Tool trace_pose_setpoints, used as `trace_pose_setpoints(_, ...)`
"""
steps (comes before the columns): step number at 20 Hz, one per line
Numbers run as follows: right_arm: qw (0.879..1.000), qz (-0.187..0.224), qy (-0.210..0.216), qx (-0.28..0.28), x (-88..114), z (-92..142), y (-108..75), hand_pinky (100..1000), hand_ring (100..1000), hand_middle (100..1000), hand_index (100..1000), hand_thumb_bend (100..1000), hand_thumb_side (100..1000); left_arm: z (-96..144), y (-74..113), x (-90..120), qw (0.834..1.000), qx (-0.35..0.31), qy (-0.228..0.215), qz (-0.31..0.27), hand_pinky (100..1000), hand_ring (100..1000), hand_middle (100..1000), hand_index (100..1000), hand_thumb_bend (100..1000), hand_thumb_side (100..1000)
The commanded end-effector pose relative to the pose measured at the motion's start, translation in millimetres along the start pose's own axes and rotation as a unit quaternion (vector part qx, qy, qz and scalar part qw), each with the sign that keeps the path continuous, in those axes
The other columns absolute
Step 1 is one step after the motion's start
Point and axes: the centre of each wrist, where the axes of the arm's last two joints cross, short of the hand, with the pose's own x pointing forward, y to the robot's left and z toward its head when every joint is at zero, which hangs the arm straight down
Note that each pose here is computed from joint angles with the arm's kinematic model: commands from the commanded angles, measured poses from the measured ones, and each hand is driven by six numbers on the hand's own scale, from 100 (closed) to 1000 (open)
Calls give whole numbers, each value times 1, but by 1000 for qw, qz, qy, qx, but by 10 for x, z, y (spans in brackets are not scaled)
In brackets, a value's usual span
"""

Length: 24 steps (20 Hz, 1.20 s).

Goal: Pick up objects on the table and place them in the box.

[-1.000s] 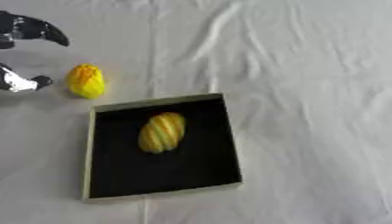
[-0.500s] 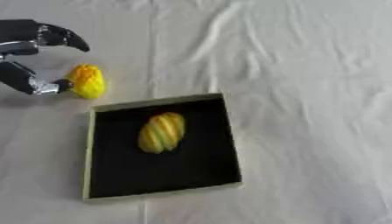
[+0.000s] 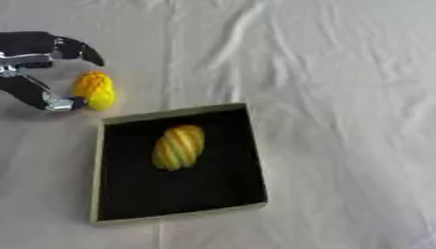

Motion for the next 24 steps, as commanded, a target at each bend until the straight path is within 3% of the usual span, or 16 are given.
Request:
trace_pose_setpoints(1,1000,1,-14,3,62,-68,-26,929,806,519,766,100,574,54,113,-52,1000,14,10,-16,886,913,840,934,288,465)
trace_pose_setpoints(2,1000,-2,-11,2,56,-59,-14,929,806,519,765,100,575,28,85,-45,1000,8,9,-15,882,910,837,933,279,395)
trace_pose_setpoints(3,1000,-4,-9,2,53,-53,-4,929,806,519,765,100,575,9,68,-41,1000,3,8,-14,882,910,837,933,279,395)
trace_pose_setpoints(4,1000,-6,-7,2,49,-45,2,930,806,517,765,100,565,-2,56,-42,1000,0,7,-12,871,899,826,929,245,291)
trace_pose_setpoints(5,1000,-6,-5,2,46,-39,7,931,806,516,764,100,575,-7,47,-44,1000,-1,7,-9,868,893,820,927,189,251)
trace_pose_setpoints(7,1000,-8,0,2,40,-24,15,932,806,514,763,100,577,-15,31,-46,1000,6,7,3,848,864,794,913,101,223)
trace_pose_setpoints(9,1000,-10,5,0,35,-13,24,933,805,512,762,100,580,-25,24,-39,1000,16,5,15,826,838,762,879,100,183)
trace_pose_setpoints(11,1000,-13,10,-1,31,-2,30,934,805,511,762,100,580,-29,33,-23,999,27,3,24,813,810,739,864,100,174)
trace_pose_setpoints(14,1000,-13,16,-2,24,20,30,934,805,510,762,100,573,-6,106,20,998,56,0,30,781,768,688,814,100,232)
trace_pose_setpoints(18,1000,-12,24,-3,14,55,32,935,803,508,760,100,584,71,315,105,994,107,-3,18,726,699,607,740,100,237)
trace_pose_setpoints(24,999,-11,31,-7,7,88,18,935,802,507,760,100,569,250,629,296,980,197,-36,-8,709,655,565,692,100,296)
